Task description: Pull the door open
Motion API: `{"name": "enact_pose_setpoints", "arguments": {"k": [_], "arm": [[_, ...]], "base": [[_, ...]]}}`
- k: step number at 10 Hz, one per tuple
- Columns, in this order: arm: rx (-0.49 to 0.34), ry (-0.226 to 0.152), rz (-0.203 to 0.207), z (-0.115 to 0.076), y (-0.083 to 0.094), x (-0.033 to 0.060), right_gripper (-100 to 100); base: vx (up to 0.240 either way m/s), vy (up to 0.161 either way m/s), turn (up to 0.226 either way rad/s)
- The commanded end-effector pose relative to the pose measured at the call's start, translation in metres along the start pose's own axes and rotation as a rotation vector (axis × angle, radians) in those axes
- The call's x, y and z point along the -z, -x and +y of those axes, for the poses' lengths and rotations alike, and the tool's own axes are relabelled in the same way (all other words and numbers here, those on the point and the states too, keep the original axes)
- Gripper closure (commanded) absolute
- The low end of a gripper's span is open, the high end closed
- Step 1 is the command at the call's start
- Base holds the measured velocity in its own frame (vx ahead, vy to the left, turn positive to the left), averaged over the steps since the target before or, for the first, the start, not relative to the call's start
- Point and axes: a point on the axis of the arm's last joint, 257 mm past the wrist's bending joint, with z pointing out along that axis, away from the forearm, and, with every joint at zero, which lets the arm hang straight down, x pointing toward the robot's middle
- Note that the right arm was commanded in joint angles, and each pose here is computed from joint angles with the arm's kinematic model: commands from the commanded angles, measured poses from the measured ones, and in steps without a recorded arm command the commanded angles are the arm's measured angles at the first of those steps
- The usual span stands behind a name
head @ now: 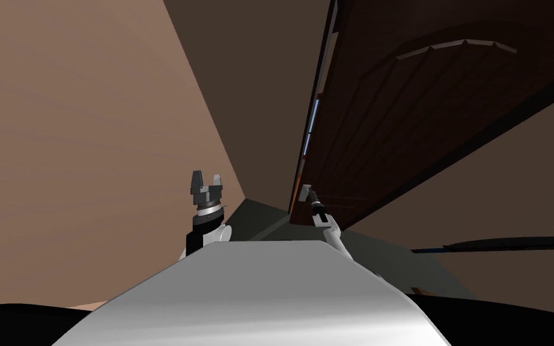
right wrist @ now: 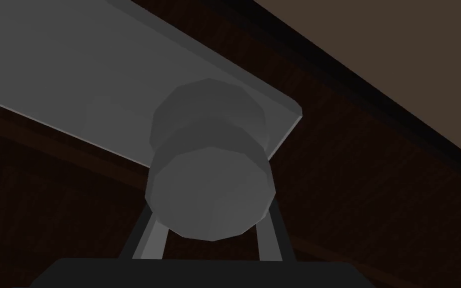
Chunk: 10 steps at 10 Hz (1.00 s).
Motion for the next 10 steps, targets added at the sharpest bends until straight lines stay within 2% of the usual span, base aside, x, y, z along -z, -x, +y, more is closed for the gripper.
{"name": "enact_pose_setpoints", "arguments": {"k": [1,2,4,5,6,7,8,9,10], "arm": [[-0.102,0.012,-0.01,0.006,-0.003,-0.0029,100],[-0.108,0.012,-0.011,0.006,-0.002,-0.0029,100],[-0.237,0.008,-0.034,0.004,0.003,-0.0039,100],[-0.264,0.008,-0.04,0.003,0.004,-0.0039,100],[-0.333,0.006,-0.054,0.002,0.007,-0.0043,100],[-0.343,0.006,-0.055,0.002,0.008,-0.0043,100],[-0.418,0.005,-0.07,0.0,0.011,-0.0046,100],[-0.421,0.005,-0.071,0.0,0.011,-0.0046,100],[-0.5,0.004,-0.086,-0.001,0.014,-0.0049,100]], "base": [[-0.063,-0.037,0.121],[-0.048,-0.028,0.05],[-0.062,-0.038,0.119],[-0.061,-0.039,0.062],[-0.072,-0.034,0.115],[-0.054,-0.035,0.07],[-0.059,-0.032,0.124],[-0.049,-0.034,0.051],[-0.058,-0.032,0.112]]}}
